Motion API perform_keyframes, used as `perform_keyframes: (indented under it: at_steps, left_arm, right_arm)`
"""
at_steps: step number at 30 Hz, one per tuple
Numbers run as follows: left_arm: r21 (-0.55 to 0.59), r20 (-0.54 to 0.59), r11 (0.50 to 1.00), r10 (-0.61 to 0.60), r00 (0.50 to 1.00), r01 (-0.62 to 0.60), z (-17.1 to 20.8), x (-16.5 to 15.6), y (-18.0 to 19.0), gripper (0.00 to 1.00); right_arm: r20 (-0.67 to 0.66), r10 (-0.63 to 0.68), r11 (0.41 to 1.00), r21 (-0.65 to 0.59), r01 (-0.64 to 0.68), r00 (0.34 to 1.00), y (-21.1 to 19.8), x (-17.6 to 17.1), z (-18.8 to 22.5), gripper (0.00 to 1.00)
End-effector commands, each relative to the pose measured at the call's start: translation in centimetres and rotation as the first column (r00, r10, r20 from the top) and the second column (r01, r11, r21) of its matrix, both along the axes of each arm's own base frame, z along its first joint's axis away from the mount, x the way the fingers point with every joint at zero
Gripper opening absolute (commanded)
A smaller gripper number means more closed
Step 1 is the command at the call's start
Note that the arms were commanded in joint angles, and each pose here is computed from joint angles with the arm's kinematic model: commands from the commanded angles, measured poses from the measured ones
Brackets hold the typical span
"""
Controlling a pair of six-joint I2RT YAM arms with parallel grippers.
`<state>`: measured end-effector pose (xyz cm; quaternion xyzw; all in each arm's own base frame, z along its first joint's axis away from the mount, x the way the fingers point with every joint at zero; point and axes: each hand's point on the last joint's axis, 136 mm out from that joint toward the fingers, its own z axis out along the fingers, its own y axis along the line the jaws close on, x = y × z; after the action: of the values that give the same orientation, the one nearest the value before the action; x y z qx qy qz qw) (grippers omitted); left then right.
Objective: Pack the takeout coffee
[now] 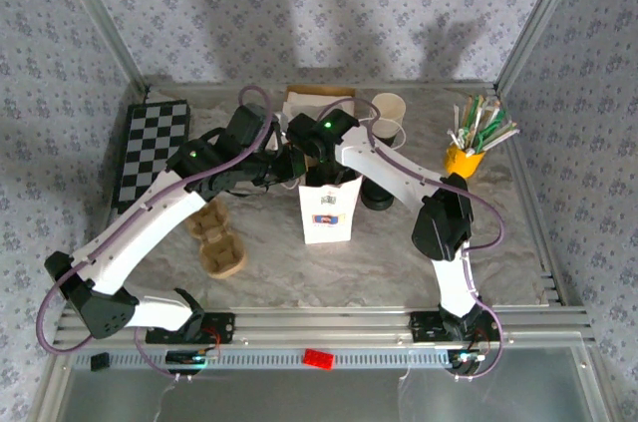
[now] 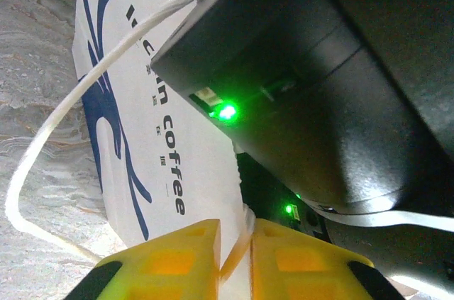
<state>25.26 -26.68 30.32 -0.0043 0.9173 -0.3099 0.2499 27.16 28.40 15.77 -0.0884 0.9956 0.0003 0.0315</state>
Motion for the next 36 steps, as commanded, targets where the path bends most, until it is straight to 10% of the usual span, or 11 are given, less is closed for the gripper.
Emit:
perform_keyframes:
  at_steps: [1, 36]
  left_arm:
    - [0.005, 0.003, 1.0, -0.024, 1.0, 0.024, 0.7, -0.4, -0.2, 0.2]
    - [0.006, 0.015, 1.0, -0.02, 1.0, 0.019, 0.9, -0.2, -0.2, 0.2]
  right_arm:
    - [0.003, -0.034, 0.998, -0.045, 0.034, 0.999, -1.2, 0.0, -0.6, 0.52]
    - [0.008, -0.046, 0.998, -0.039, 0.046, 0.999, -1.5, 0.1, -0.8, 0.57]
